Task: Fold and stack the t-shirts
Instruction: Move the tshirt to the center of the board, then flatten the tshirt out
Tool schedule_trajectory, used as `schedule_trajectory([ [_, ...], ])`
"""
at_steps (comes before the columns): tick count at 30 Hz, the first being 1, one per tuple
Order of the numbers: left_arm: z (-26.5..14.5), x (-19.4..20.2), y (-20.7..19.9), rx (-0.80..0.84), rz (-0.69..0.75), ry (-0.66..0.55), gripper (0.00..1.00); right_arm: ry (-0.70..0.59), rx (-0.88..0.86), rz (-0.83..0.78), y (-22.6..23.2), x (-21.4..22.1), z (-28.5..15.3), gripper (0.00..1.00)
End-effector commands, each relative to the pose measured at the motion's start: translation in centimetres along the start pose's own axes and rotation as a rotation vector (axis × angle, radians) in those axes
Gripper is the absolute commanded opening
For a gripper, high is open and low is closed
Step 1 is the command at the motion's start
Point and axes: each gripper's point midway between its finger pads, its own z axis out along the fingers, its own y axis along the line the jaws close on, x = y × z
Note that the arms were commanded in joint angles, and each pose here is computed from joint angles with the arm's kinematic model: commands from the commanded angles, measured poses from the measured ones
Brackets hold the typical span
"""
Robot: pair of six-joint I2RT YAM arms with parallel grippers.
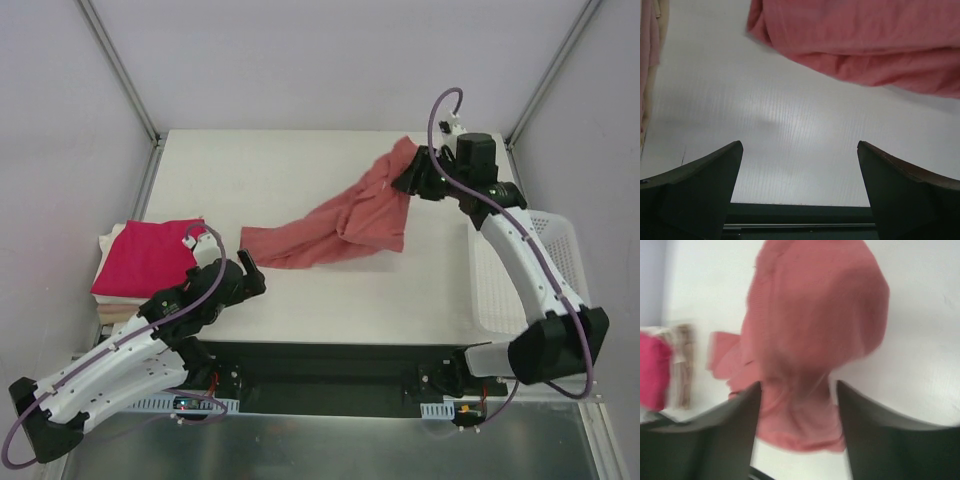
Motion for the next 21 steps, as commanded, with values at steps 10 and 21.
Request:
schedule_trajectory([
  [10,4.8,0.3,0.2,-0.140,-0.089,0.125,0.95,0.148,0.480,-0.111,-10.3,6.8,-2.5,0.97],
  [21,10.3,-2.5,-6.1,0.030,-0.097,0.211,0.72,0.291,0.550,-0.175,-10.8,13.7,-1.8,0.97],
])
